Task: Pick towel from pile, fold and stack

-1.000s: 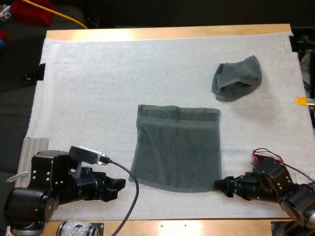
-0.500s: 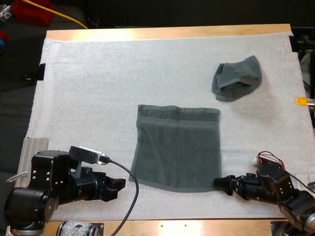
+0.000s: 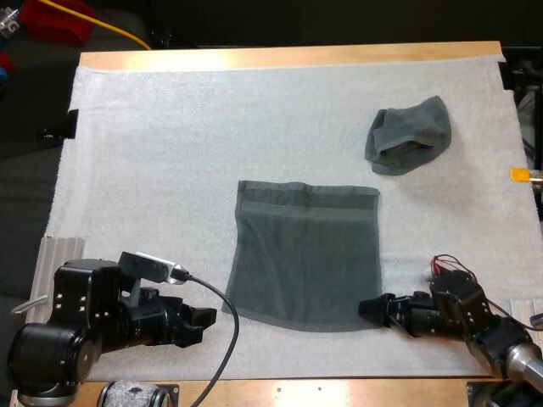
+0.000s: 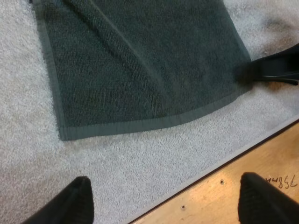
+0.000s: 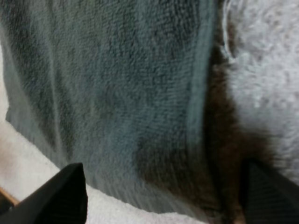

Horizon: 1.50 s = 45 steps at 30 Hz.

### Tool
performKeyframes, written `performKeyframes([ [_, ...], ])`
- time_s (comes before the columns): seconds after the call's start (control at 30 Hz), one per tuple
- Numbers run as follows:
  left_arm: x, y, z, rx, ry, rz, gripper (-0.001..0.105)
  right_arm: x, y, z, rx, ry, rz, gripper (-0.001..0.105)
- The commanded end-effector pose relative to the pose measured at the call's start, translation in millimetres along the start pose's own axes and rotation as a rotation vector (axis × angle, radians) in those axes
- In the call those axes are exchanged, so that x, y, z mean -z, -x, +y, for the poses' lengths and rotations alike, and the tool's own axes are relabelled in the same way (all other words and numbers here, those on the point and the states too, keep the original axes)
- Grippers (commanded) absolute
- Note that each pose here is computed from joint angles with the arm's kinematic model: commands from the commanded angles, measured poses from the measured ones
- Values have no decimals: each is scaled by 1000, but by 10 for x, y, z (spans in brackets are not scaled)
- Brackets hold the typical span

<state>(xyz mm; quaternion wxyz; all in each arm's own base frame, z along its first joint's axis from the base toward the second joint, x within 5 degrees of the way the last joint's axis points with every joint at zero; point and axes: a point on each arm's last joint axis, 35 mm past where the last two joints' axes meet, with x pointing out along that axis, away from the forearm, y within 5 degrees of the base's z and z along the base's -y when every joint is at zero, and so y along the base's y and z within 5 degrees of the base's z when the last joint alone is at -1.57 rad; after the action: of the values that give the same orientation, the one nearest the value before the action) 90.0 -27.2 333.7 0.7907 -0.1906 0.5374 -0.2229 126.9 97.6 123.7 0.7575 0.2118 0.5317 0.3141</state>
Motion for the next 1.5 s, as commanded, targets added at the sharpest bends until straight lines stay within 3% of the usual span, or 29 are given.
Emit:
performKeyframes([
  [0.0, 8, 9, -13, 9, -2, 1, 63, 51, -27, -36, -17, -22, 58, 69],
  [0.13, 8, 9, -13, 9, -2, 1, 63, 72, -79, -56, -61, -38, 113, 69],
  [0.57, 8, 9, -13, 9, -2, 1, 63, 120, -98, -95, -34, -102, 158, 68],
  [0.77, 8, 9, -13, 9, -2, 1, 63, 120, -98, -95, -33, -111, 158, 45],
  [1.03, 8, 9, -13, 9, -2, 1, 63, 119, -98, -98, -25, -111, 153, 38],
  [1.23, 8, 9, -13, 9, -2, 1, 63, 115, -99, -104, -8, -110, 142, 11],
  [1.4, 8, 9, -13, 9, -2, 1, 63, 114, -99, -106, -3, -110, 139, 7],
  [1.47, 12, -18, 7, 3, 0, 4, 68, 107, -91, -103, 7, -108, 125, 6],
])
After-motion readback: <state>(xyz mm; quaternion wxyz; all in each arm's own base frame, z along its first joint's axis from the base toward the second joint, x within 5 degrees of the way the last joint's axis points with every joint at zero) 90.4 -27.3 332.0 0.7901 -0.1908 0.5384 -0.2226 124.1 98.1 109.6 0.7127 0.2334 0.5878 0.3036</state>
